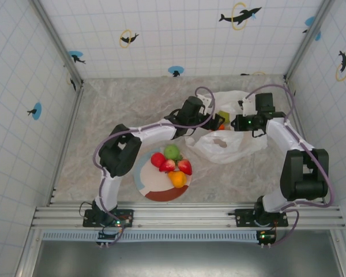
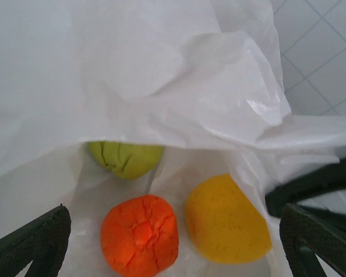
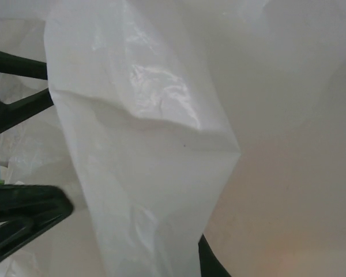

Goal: Place the fruits into the plastic bag

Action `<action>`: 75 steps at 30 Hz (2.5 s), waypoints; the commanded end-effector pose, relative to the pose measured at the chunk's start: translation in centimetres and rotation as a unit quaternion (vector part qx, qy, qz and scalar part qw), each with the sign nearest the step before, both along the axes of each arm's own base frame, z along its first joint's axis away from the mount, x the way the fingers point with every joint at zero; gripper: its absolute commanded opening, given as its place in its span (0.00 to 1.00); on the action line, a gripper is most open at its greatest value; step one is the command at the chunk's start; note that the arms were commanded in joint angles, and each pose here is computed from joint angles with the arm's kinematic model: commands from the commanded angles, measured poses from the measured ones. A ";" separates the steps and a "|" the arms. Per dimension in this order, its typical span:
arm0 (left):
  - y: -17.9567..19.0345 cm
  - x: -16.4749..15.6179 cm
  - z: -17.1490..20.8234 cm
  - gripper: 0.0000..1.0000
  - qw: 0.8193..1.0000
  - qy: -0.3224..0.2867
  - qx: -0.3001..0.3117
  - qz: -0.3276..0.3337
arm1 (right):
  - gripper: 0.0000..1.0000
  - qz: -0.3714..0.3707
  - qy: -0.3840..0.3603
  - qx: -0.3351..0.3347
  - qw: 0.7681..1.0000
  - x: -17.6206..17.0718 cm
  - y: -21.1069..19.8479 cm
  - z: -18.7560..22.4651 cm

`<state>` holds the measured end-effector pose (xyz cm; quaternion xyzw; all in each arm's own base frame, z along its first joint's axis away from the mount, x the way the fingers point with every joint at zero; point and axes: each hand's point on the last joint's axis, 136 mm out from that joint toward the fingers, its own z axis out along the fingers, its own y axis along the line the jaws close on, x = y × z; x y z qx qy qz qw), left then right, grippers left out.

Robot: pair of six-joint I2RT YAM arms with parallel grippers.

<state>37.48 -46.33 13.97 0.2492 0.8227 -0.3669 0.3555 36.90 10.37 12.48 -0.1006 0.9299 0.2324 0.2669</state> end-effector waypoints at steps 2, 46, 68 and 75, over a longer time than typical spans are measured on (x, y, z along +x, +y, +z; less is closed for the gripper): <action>1.6 -1.1 3.3 0.93 1.000 -0.026 -0.004 -0.014 | 0.02 0.005 -0.012 -0.021 1.000 0.7 -0.6 1.1; 24.4 -17.0 -2.2 0.85 0.971 0.109 0.196 0.084 | 0.02 0.046 -0.099 -0.391 0.914 -0.1 -4.2 3.4; 17.8 -24.0 -5.2 0.81 0.910 -0.072 0.369 -0.177 | 0.01 0.054 -0.110 -0.368 0.922 0.2 -3.3 3.2; 16.8 -24.6 -5.8 0.82 0.904 -0.072 0.364 -0.213 | 0.01 0.049 -0.114 -0.362 0.924 0.2 -3.5 3.2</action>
